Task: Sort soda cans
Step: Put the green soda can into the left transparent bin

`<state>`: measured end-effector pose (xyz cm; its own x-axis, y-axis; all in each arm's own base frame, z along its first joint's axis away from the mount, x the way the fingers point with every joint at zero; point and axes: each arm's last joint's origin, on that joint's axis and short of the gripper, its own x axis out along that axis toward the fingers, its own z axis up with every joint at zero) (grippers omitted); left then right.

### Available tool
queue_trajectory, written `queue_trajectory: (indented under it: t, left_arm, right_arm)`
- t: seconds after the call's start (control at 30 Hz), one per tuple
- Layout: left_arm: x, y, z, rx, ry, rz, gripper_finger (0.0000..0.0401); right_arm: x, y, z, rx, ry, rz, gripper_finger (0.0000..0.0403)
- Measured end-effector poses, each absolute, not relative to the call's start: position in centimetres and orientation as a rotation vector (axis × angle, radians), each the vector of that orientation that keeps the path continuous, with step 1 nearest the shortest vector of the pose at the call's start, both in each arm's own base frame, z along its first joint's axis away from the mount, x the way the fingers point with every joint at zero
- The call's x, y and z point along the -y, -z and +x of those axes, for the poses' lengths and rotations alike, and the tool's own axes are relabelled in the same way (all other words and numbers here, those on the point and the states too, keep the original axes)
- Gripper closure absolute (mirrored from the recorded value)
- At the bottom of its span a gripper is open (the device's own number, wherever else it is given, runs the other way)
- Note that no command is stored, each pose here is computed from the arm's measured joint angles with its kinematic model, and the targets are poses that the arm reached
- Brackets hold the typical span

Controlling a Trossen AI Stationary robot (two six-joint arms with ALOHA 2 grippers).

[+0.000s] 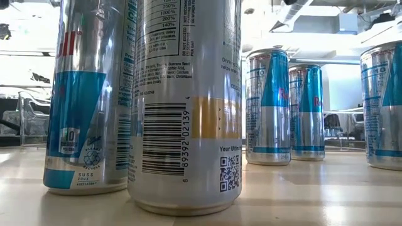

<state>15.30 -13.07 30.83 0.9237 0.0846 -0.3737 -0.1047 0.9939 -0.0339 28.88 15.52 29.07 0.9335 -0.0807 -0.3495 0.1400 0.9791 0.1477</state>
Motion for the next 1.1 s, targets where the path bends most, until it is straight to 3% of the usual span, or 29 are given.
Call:
queue_trajectory:
  t: [0.53,1.1]
  left_arm:
    - [20.8,-27.2,15.4,-0.278,-0.119,-0.002,0.0111]
    - [23.1,-24.3,17.7,-0.273,-0.138,0.021,0.0111]
  right_arm:
    - [-21.9,-23.3,31.0,-0.399,-0.137,0.159,0.0065]
    - [-22.5,-20.5,32.6,-0.434,-0.159,0.156,0.0065]
